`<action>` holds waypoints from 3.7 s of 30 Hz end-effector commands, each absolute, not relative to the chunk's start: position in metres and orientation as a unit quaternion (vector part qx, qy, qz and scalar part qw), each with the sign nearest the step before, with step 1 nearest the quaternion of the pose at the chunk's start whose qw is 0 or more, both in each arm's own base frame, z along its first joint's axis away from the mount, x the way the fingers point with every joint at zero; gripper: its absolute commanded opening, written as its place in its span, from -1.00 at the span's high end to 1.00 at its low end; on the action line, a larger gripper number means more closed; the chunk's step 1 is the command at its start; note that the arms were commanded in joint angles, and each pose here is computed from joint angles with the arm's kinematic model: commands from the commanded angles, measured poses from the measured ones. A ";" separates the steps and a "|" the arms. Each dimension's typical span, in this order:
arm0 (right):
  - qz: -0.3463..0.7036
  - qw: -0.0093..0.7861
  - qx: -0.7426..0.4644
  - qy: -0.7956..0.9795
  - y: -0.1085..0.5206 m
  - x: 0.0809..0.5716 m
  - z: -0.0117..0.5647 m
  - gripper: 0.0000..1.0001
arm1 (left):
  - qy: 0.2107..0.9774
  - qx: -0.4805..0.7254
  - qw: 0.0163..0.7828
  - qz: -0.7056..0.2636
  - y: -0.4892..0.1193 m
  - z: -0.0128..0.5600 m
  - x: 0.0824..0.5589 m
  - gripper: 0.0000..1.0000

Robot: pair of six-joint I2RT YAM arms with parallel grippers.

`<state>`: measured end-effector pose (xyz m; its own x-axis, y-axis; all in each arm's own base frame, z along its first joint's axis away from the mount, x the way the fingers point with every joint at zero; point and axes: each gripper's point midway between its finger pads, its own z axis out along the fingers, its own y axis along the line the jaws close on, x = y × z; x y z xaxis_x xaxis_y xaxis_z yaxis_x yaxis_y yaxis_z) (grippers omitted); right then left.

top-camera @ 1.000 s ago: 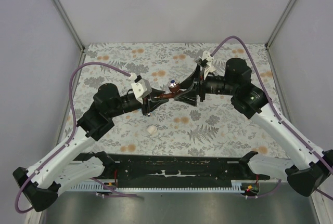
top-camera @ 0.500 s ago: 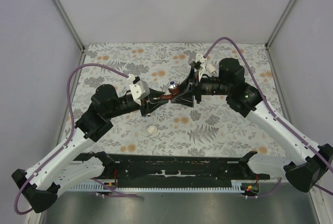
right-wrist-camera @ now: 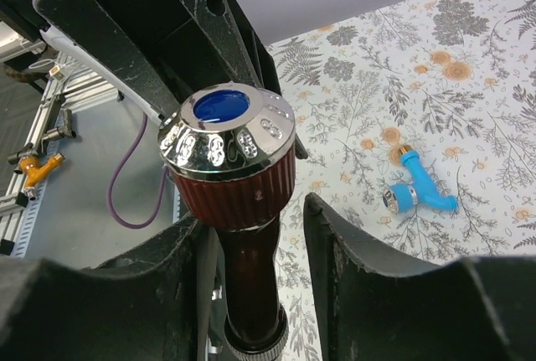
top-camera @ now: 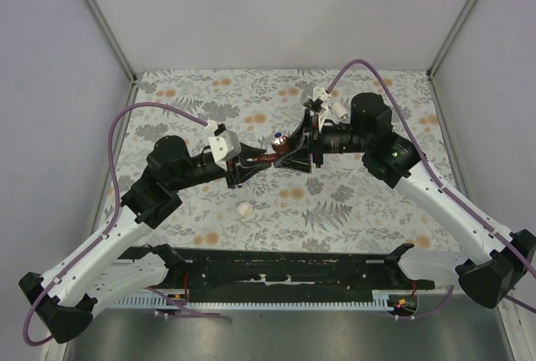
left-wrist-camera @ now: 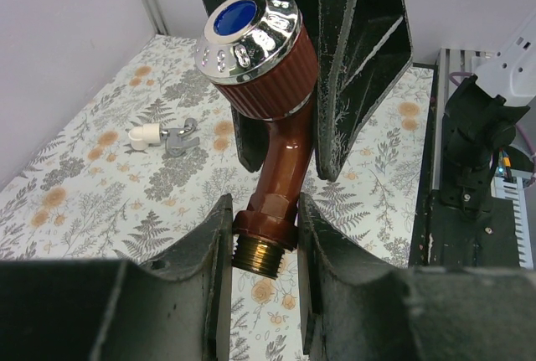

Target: Install the water faucets

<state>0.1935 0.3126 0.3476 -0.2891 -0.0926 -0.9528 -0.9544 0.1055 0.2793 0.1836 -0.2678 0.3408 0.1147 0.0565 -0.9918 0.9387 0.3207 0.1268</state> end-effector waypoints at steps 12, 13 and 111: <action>0.485 0.461 -0.417 0.615 0.309 0.206 0.362 1.00 | 0.533 0.441 0.623 -0.365 -0.265 0.362 0.185 0.73; 0.475 0.466 -0.415 0.620 0.306 0.208 0.360 1.00 | 0.542 0.433 0.624 -0.360 -0.264 0.361 0.189 0.51; 0.326 0.663 -0.556 0.381 0.276 0.184 0.368 1.00 | 0.642 0.208 0.430 -0.599 -0.226 0.346 0.214 0.96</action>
<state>0.1995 0.2638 0.3328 0.2701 -0.1016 -0.9575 -0.9148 0.2830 -0.2881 0.2469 -0.2101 0.2847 -0.5663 -0.1795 -0.8044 0.6299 0.5353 -0.5628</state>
